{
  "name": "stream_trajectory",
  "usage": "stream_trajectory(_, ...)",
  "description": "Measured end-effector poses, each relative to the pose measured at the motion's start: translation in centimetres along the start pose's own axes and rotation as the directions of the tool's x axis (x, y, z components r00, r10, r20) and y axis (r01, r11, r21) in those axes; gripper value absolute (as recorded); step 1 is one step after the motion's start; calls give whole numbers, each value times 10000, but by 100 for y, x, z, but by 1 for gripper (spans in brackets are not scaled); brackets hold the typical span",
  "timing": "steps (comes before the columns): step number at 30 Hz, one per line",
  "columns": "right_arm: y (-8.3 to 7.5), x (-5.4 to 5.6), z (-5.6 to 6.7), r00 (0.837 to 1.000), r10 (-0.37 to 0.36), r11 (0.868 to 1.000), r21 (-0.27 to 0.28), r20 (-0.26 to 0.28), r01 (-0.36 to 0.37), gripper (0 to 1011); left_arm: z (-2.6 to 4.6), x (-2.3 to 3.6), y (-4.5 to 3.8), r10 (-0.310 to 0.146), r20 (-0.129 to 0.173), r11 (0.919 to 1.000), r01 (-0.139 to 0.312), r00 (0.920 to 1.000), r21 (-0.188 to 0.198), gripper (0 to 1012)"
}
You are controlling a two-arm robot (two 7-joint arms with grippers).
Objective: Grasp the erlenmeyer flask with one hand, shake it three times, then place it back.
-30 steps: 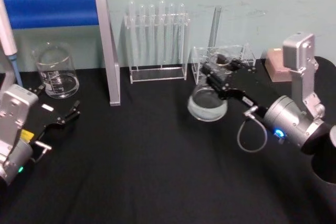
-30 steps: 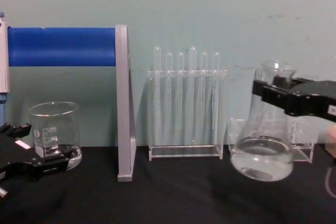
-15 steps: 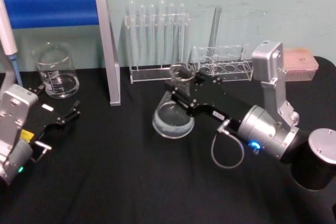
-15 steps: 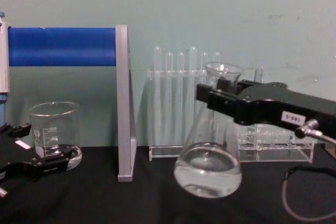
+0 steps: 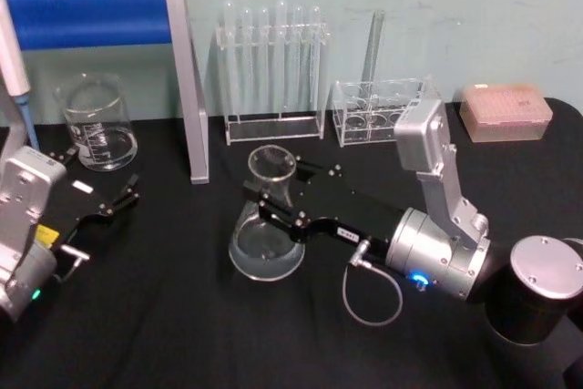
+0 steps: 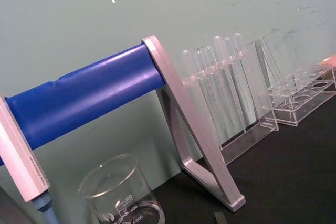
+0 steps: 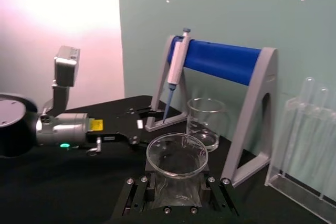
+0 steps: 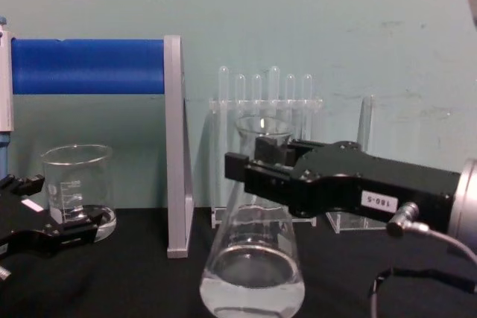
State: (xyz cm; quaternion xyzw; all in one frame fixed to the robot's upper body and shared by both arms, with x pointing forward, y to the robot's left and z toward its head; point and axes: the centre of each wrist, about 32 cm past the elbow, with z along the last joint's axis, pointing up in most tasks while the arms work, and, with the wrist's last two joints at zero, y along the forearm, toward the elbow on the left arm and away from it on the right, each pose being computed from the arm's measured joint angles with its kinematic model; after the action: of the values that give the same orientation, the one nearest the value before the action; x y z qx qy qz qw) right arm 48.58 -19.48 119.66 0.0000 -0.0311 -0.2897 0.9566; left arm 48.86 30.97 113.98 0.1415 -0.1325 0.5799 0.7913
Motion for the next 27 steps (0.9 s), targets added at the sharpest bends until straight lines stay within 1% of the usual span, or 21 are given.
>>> stream_trajectory(7, 3, -14, -4, 9998, 198, 9998, -73, 18, -198, 449, 0, 0, 0, 0, 0, 10000, 0, 10000, 0, 1001)
stream_trajectory(10, 1, -6, 2, 9999, 134, 9999, -51, 39, -134, 449, 0, 0, 0, -1, 0, 10000, 1, 10000, 1, 1001)
stream_trajectory(13, -13, 27, 8, 10000, -63, 10000, -5, 64, 63, 449, 0, 0, 0, -1, -1, 10000, 1, 10000, 0, 1001)
stream_trajectory(17, -44, 97, 21, 9988, -470, 9989, 70, 107, 469, 449, 0, 0, 0, 0, 0, 10000, 0, 10000, 1, 1001)
stream_trajectory(20, -93, 187, 37, 9949, -996, 9949, 144, 167, 993, 449, 0, 0, 0, 0, 0, 10000, 0, 10000, 0, 1001)
stream_trajectory(21, -93, 187, 37, 9949, -996, 9949, 144, 167, 993, 449, 0, 0, 0, -1, 0, 10000, 1, 10000, 0, 1001)
stream_trajectory(24, -154, 282, 54, 9879, -1533, 9881, 203, 238, 1528, 449, 0, 0, 0, -1, 0, 10000, 1, 10000, 0, 1001)
stream_trajectory(27, -191, 332, 65, 9828, -1822, 9831, 224, 290, 1816, 449, 0, 0, 0, 0, 0, 10000, 0, 10000, 1, 1001)
